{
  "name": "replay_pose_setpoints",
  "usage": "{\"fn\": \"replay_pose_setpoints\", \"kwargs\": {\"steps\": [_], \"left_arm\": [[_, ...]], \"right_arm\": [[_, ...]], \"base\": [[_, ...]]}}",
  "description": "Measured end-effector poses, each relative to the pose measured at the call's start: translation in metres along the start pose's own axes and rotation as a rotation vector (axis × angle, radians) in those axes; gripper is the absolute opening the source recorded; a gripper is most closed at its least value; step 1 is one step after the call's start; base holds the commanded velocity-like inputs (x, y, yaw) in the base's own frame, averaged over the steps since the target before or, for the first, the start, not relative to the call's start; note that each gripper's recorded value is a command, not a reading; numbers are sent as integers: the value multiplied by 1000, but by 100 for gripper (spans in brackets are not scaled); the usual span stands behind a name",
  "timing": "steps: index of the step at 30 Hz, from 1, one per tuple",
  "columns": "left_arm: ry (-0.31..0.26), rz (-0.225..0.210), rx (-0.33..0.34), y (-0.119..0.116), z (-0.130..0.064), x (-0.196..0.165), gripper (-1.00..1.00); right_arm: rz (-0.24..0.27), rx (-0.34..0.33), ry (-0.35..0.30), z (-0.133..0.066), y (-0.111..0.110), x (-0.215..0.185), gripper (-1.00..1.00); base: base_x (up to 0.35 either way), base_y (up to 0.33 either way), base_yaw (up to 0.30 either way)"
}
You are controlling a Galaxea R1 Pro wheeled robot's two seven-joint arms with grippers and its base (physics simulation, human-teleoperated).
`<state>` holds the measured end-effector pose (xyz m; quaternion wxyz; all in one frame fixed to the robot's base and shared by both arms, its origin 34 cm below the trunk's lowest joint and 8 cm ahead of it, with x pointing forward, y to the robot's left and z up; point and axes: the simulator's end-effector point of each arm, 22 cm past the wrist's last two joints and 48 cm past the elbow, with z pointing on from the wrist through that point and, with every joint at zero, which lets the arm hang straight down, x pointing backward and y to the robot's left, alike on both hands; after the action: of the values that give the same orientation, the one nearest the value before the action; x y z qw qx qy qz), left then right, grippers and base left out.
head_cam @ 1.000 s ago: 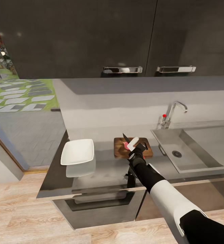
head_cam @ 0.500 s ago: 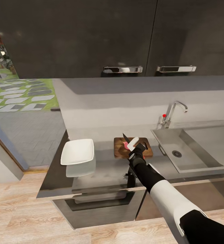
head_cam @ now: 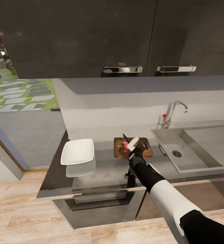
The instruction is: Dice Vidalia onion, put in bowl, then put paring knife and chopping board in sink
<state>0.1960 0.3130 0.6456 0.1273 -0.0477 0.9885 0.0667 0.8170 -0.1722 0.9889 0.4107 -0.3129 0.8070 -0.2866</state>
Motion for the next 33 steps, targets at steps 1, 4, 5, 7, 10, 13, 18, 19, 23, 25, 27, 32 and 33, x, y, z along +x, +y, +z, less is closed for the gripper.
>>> {"fn": "replay_pose_setpoints", "kwargs": {"steps": [1, 4, 5, 7, 10, 13, 18, 19, 23, 25, 27, 32, 33], "left_arm": [[0, 0, 0, 0, 0, 0, 100], [0, 0, 0, 0, 0, 0, 100], [0, 0, 0, 0, 0, 0, 100], [0, 0, 0, 0, 0, 0, 100], [0, 0, 0, 0, 0, 0, 100], [0, 0, 0, 0, 0, 0, 100], [0, 0, 0, 0, 0, 0, 100], [0, 0, 0, 0, 0, 0, 100], [0, 0, 0, 0, 0, 0, 100], [0, 0, 0, 0, 0, 0, 100], [0, 0, 0, 0, 0, 0, 100], [0, 0, 0, 0, 0, 0, 100], [0, 1, 0, 0, 0, 0, 100]], "right_arm": [[0, 0, 0, 0, 0, 0, -100], [0, 0, 0, 0, 0, 0, -100], [0, 0, 0, 0, 0, 0, -100], [0, 0, 0, 0, 0, 0, -100], [0, 0, 0, 0, 0, 0, -100], [0, 0, 0, 0, 0, 0, -100], [0, 0, 0, 0, 0, 0, -100], [0, 0, 0, 0, 0, 0, -100], [0, 0, 0, 0, 0, 0, -100], [0, 0, 0, 0, 0, 0, -100], [0, 0, 0, 0, 0, 0, -100], [0, 0, 0, 0, 0, 0, -100], [0, 0, 0, 0, 0, 0, -100]], "base": [[0, 0, 0], [0, 0, 0], [0, 0, 0], [0, 0, 0], [0, 0, 0], [0, 0, 0], [0, 0, 0], [0, 0, 0], [0, 0, 0], [0, 0, 0], [0, 0, 0], [0, 0, 0], [0, 0, 0]]}}
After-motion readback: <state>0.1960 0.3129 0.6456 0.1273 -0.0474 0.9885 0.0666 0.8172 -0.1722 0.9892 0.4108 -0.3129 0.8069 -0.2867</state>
